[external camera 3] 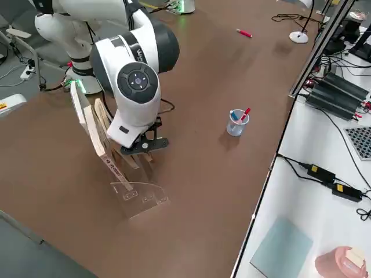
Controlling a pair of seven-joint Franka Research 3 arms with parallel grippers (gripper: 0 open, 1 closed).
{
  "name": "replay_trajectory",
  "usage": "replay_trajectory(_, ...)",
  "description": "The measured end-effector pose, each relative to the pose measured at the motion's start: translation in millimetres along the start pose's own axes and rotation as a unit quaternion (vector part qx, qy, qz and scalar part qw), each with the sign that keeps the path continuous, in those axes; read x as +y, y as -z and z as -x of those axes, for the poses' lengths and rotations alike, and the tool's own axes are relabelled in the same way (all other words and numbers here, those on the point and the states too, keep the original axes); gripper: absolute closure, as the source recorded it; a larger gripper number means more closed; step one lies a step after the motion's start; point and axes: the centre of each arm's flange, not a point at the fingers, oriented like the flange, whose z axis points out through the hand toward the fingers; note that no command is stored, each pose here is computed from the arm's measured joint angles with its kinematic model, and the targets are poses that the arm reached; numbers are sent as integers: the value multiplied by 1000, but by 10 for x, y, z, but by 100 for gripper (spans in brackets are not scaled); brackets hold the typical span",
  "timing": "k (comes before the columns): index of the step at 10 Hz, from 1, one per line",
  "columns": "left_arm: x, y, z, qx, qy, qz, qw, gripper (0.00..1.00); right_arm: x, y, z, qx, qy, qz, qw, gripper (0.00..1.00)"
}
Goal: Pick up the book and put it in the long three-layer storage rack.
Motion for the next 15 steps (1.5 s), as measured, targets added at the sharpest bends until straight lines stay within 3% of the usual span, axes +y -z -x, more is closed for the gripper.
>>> replay_trajectory(5,-22,134,430,-1,4,-5,1000,1,-17,24,7,3,-15,3,1000,84)
replay_trajectory(7,-35,235,563,-4,3,-6,1000,1,-33,5,2,7,-22,22,999,84)
replay_trajectory(11,-101,389,671,5,4,-7,1000,7,-56,-53,-25,6,-23,37,999,84)
replay_trajectory(15,-87,394,673,5,1,-7,1000,0,-102,-91,-58,11,-21,40,999,84)
